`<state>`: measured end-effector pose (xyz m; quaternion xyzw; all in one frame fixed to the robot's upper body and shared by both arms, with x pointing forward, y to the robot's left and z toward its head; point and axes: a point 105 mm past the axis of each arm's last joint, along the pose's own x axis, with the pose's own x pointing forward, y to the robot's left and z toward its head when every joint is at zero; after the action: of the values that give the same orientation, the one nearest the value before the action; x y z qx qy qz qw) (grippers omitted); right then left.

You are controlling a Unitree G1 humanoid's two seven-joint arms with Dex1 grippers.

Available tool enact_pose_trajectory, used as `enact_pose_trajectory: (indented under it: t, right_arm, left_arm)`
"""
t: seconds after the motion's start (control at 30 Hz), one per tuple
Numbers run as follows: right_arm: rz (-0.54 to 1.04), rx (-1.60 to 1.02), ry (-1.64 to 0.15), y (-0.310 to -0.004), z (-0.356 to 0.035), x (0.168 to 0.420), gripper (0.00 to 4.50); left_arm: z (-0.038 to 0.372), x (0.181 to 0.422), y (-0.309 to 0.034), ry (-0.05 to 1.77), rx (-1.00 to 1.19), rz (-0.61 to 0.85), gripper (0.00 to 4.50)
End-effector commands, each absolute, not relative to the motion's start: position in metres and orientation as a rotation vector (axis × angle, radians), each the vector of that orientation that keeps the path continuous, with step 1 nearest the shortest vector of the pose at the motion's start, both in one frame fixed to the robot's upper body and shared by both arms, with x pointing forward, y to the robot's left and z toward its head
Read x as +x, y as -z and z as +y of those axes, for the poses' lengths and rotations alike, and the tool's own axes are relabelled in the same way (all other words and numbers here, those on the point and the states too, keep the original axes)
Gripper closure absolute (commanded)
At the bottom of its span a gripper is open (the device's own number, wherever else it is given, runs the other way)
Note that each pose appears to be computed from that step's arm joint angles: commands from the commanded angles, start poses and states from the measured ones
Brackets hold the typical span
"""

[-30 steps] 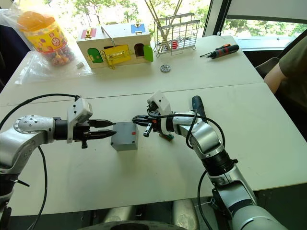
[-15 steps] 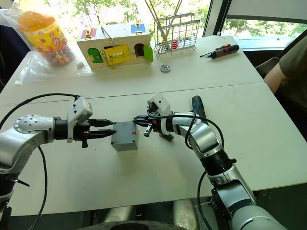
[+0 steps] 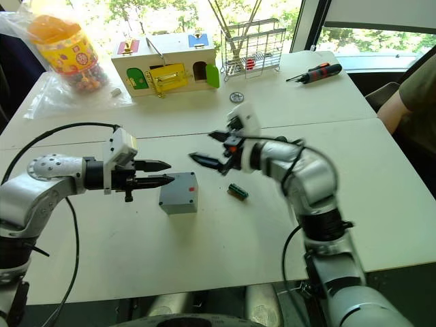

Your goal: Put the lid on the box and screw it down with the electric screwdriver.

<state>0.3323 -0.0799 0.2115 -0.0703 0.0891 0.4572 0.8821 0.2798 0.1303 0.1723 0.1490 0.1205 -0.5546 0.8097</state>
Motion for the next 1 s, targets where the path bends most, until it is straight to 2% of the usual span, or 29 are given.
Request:
enact_pose_trajectory:
  t: [0.03, 0.1, 0.23, 0.3, 0.43, 0.73, 1.0]
  right_arm:
    - [0.273, -0.212, -0.878, -0.233, -0.120, 0.325, 0.12]
    - [0.341, -0.256, -0.845, -0.233, -0.137, 0.322, 0.12]
    - [0.615, -0.287, -0.646, -0.211, -0.182, 0.325, 0.12]
    - [0.738, -0.174, -0.575, -0.199, -0.196, 0.326, 0.12]
    - [0.864, -0.078, -0.513, -0.184, -0.210, 0.327, 0.12]
    - [1.112, -0.067, -0.446, -0.154, -0.223, 0.322, 0.12]
    - [1.223, -0.131, -0.452, -0.139, -0.201, 0.333, 0.12]
  left_arm:
    - [0.108, 0.267, -0.188, 1.290, 0.355, 0.176, 2.70]
    - [0.098, 0.264, -0.192, 1.321, 0.356, 0.146, 2.70]
    - [0.074, 0.255, -0.190, 1.394, 0.375, 0.105, 2.70]
    - [0.069, 0.254, -0.185, 1.411, 0.374, 0.100, 2.70]
    - [0.059, 0.255, -0.180, 1.418, 0.355, 0.082, 2.70]
    - [0.045, 0.253, -0.173, 1.407, 0.306, 0.047, 2.70]
    - [0.042, 0.260, -0.171, 1.367, 0.285, 0.035, 2.70]
